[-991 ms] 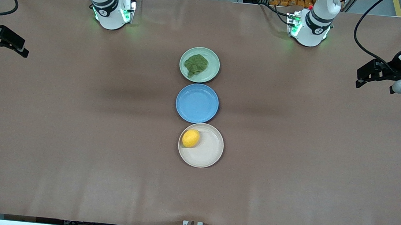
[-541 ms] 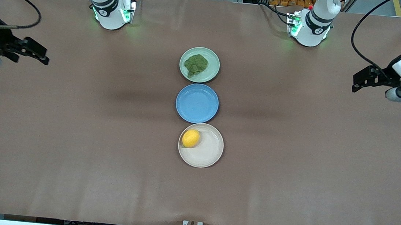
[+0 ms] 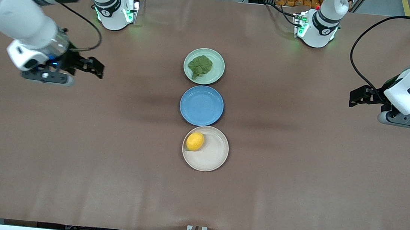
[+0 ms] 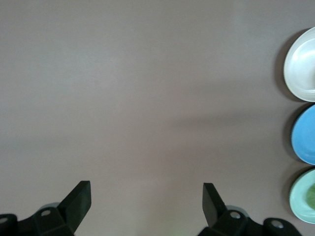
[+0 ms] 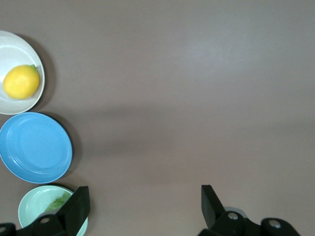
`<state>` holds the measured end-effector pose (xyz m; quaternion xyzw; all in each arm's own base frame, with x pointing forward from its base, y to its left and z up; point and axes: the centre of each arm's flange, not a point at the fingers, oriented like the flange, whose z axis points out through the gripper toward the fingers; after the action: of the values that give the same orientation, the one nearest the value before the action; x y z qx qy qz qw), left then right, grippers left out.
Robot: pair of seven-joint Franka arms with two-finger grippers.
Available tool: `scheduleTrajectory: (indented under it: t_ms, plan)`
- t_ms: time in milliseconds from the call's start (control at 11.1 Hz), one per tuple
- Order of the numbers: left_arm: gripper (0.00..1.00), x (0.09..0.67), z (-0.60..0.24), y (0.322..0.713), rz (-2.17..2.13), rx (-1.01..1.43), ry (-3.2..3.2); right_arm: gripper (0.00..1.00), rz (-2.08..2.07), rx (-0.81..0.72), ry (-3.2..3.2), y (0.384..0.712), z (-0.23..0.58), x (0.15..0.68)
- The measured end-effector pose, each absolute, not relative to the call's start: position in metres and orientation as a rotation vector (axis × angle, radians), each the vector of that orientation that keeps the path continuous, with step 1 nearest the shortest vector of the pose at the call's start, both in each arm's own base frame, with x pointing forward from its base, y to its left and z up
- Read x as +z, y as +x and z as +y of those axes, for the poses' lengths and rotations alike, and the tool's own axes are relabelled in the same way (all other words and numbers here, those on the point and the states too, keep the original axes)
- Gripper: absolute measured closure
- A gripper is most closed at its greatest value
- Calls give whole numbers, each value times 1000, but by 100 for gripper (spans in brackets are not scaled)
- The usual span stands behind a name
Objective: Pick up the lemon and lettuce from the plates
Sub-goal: 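Lower the right gripper onto the lettuce while the left gripper approaches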
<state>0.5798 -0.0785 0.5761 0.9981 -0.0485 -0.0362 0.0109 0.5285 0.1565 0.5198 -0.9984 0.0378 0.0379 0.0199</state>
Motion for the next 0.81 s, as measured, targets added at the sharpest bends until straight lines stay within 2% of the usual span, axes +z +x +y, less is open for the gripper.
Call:
scheduleTrajectory:
  t_ms: [270, 541, 811]
  plan:
    - [0, 562, -80, 586, -141, -153, 3088, 0, 157, 85, -3097, 489, 252, 457]
    - [0, 540, -83, 594, -147, -210, 3087, 0, 269, 133, -3099, 437, 342, 396]
    - [0, 523, -86, 599, -151, -251, 3086, 8, 374, 139, -3084, 386, 425, 323]
